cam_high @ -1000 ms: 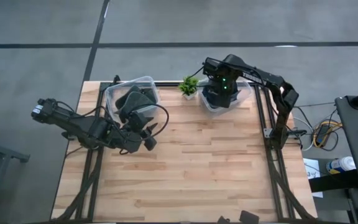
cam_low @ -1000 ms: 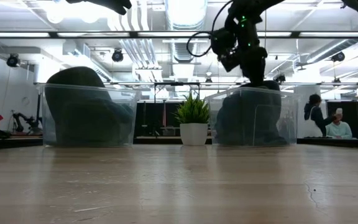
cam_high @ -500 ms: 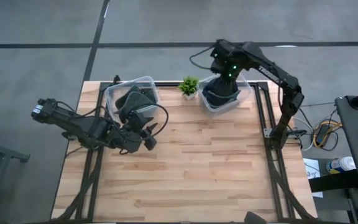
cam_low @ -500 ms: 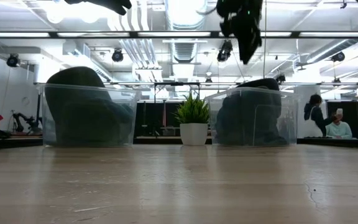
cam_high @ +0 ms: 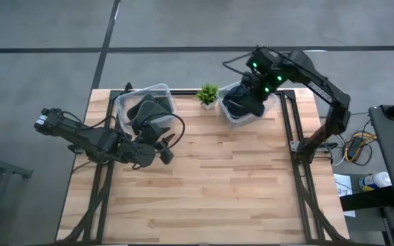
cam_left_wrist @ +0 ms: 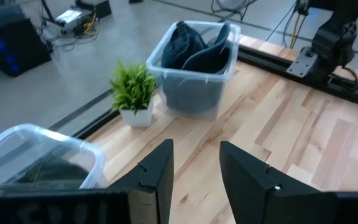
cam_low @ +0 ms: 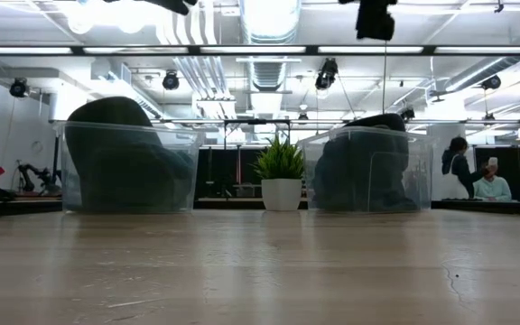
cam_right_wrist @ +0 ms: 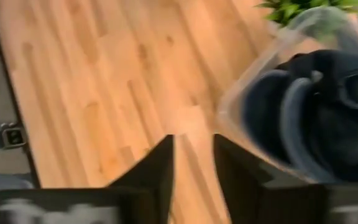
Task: Pick & Place hat
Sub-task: Return to Home Position
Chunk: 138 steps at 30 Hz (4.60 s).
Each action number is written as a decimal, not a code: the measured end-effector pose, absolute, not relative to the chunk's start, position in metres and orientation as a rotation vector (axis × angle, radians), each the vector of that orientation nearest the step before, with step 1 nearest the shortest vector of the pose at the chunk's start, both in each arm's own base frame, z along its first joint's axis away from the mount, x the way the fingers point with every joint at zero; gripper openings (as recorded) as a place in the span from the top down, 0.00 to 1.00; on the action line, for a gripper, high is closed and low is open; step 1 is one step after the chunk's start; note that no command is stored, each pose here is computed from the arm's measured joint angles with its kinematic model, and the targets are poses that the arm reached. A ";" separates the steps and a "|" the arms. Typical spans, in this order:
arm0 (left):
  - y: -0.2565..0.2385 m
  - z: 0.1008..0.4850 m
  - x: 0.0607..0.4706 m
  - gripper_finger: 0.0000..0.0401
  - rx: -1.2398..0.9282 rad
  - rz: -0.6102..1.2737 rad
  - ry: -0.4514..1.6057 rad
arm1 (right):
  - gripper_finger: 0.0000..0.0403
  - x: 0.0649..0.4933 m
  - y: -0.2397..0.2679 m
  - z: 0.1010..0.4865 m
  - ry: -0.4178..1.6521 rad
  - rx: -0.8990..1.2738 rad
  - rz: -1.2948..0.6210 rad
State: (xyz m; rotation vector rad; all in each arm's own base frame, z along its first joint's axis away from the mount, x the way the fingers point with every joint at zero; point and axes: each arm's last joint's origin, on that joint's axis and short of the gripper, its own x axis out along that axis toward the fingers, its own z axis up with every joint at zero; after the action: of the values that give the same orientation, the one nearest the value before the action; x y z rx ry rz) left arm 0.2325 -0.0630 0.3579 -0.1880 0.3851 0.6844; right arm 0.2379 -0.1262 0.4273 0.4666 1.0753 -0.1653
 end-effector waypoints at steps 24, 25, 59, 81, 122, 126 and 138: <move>-0.046 0.312 0.271 1.00 -0.280 0.190 -0.004 | 0.98 0.229 -0.020 0.362 0.760 0.588 0.077; -0.041 0.312 0.270 1.00 -0.277 0.195 -0.034 | 0.98 0.229 -0.019 0.359 0.764 0.600 0.075; 0.003 0.281 0.088 1.00 -0.215 0.120 -0.604 | 0.98 0.234 -0.019 0.348 0.770 0.605 0.063; 0.000 0.247 0.070 1.00 -0.220 -0.045 -0.653 | 0.98 0.234 -0.019 0.345 0.793 0.708 0.021; -0.007 0.186 0.095 1.00 -0.261 -0.205 -0.196 | 0.98 0.232 -0.016 0.344 0.738 0.810 0.004; -0.007 0.184 0.095 1.00 -0.270 -0.222 -0.169 | 0.98 0.229 -0.016 0.346 0.731 0.827 0.000; -0.005 0.171 0.097 1.00 -0.267 -0.112 -0.046 | 0.98 0.209 -0.014 0.361 0.638 0.792 -0.043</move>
State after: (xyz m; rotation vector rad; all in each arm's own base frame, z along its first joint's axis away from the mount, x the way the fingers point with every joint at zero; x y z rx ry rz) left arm 0.0970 -0.0049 0.1709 -0.2673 -0.0460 -0.1119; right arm 0.2088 -0.0142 0.3613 0.7920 0.6383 -0.0432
